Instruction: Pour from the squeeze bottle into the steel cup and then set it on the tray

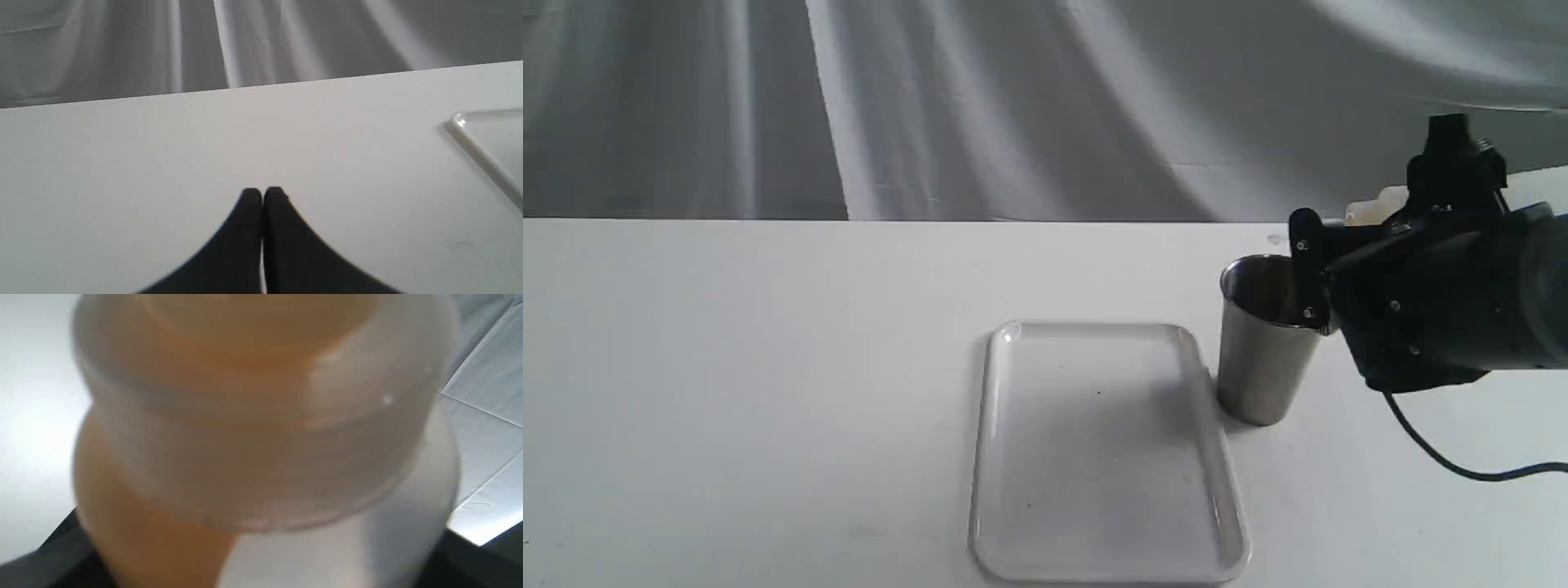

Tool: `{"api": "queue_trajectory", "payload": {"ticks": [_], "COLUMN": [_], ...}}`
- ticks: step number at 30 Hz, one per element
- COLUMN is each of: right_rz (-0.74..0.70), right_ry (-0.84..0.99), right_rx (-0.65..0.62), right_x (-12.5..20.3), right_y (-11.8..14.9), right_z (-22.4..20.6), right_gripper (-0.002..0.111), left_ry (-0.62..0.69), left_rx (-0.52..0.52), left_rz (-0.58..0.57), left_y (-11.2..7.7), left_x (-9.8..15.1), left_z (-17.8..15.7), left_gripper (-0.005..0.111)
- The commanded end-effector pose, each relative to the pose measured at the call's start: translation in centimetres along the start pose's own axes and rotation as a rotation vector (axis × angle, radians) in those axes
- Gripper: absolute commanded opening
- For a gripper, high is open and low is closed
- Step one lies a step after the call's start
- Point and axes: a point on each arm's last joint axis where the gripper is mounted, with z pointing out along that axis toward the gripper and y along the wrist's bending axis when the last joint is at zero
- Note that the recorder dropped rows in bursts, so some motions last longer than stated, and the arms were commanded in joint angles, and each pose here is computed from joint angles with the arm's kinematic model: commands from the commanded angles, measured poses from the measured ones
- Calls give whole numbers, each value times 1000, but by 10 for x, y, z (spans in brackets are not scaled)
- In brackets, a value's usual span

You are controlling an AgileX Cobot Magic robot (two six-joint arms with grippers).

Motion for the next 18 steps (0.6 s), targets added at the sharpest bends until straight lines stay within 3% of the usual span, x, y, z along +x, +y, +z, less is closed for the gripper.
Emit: {"api": "queue_trajectory", "payload": {"ticks": [1, 18], "right_rz": [-3, -90], "right_ry": [13, -2], "right_rx": [53, 60], "right_x": [5, 8], "right_y": [-11, -17], "right_z": [-3, -6], "right_gripper": [34, 34], "left_ry": [-6, -6], "left_rx": [-1, -1], "left_rz": [-6, -4], "left_y": [0, 0], "left_x": [1, 1], "left_z": [0, 0], "left_gripper": [0, 0]}}
